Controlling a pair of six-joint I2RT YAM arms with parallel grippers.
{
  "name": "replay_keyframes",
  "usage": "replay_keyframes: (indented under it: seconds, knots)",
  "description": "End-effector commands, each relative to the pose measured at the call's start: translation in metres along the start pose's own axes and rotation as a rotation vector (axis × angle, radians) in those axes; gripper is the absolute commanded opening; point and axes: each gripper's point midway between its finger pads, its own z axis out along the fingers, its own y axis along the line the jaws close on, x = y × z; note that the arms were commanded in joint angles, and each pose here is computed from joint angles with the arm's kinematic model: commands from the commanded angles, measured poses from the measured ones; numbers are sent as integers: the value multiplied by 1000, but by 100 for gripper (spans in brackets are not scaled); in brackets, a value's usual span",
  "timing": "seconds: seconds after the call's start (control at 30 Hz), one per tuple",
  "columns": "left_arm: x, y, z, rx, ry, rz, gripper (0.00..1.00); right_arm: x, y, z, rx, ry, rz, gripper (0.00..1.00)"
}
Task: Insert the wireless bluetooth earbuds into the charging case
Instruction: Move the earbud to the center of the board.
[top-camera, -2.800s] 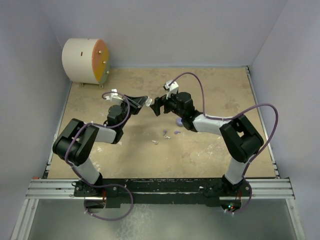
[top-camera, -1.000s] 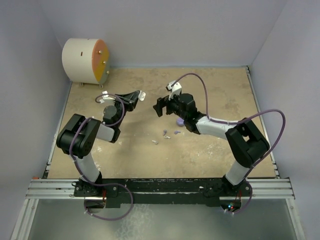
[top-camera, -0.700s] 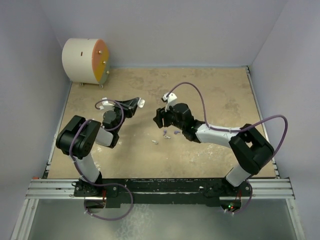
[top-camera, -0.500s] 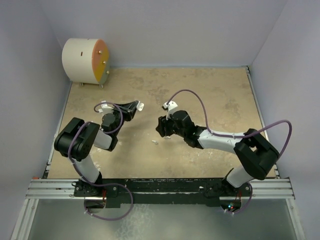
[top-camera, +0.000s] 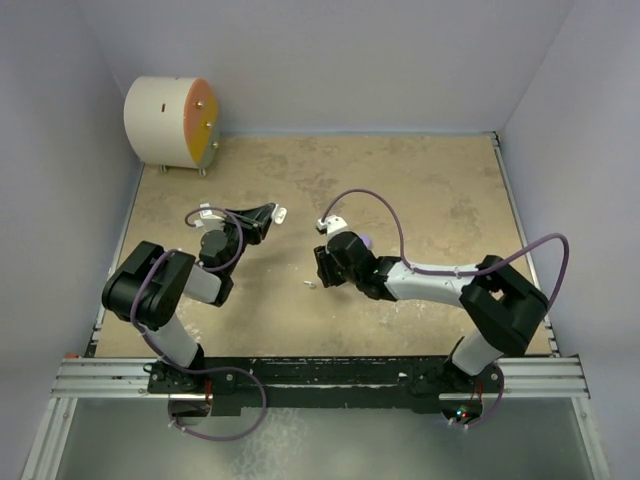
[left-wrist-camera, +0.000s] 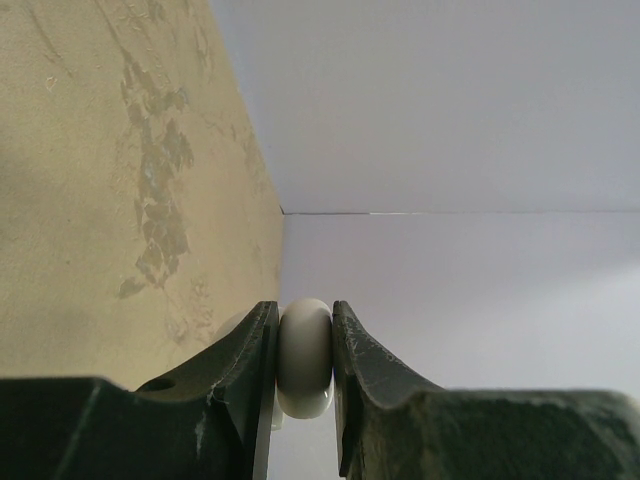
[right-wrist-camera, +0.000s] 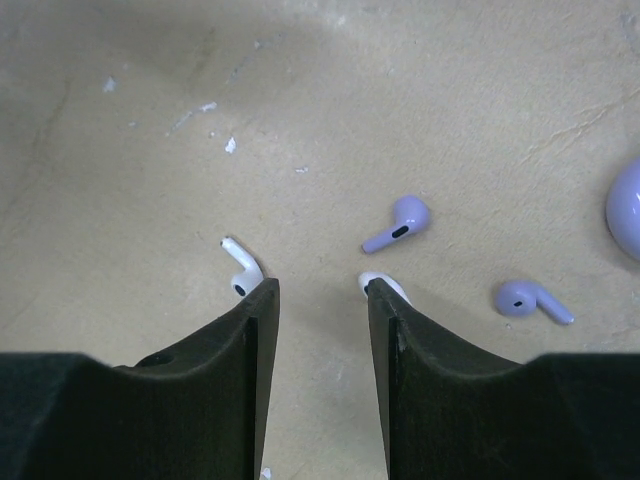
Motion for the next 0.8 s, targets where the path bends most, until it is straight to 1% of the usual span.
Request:
replay_keyframes:
  seconds: [0.0, 0.53, 0.77]
  knots:
    - [1, -26, -4, 82, 8, -8, 0, -7, -6, -3, 97, 1, 0, 43]
    - [2, -21, -3, 69, 16, -8, 0, 10, -20, 5, 196, 54, -28, 43]
    - [2, -19, -3, 68, 16, -11, 0, 8, -24, 6, 224, 52, -39, 43]
